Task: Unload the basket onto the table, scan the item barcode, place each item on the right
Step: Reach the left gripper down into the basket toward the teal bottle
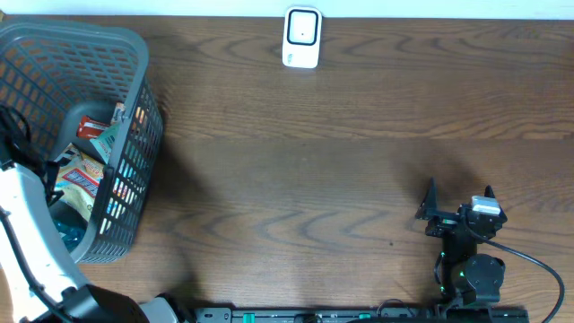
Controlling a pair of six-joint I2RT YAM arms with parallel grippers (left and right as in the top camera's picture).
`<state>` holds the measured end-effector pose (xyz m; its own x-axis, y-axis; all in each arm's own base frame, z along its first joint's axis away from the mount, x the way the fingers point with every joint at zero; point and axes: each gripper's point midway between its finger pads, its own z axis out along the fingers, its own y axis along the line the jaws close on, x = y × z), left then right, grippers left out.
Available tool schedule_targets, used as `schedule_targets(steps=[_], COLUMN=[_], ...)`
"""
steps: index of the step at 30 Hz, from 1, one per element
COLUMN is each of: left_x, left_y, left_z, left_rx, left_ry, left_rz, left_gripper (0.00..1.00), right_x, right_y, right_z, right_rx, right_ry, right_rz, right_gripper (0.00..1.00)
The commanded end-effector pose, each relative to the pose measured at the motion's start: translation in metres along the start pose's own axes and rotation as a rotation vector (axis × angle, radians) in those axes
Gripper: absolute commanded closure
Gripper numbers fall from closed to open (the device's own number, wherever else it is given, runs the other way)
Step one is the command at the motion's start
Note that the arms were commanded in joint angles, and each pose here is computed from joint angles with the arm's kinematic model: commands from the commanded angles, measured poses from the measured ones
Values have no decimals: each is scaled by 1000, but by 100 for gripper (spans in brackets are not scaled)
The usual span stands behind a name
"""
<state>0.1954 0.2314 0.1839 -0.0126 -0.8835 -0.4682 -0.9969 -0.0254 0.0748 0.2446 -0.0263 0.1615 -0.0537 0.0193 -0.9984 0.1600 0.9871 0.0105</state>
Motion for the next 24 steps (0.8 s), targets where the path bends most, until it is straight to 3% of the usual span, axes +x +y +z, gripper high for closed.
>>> schedule_targets(steps=[1, 16, 24], left_x=[1, 28, 11], left_y=[-2, -3, 16], left_z=[18, 68, 75], left_rx=[-10, -45, -120], left_ry=[14, 47, -28], left_rz=[8, 14, -15], left_gripper=[2, 2, 2], right_x=[0, 0, 0], right_y=[-2, -2, -2], right_z=[0, 0, 0], right_rx=[6, 6, 6], right_ry=[-1, 0, -1], right_rz=[-10, -10, -10], right_gripper=[1, 1, 1])
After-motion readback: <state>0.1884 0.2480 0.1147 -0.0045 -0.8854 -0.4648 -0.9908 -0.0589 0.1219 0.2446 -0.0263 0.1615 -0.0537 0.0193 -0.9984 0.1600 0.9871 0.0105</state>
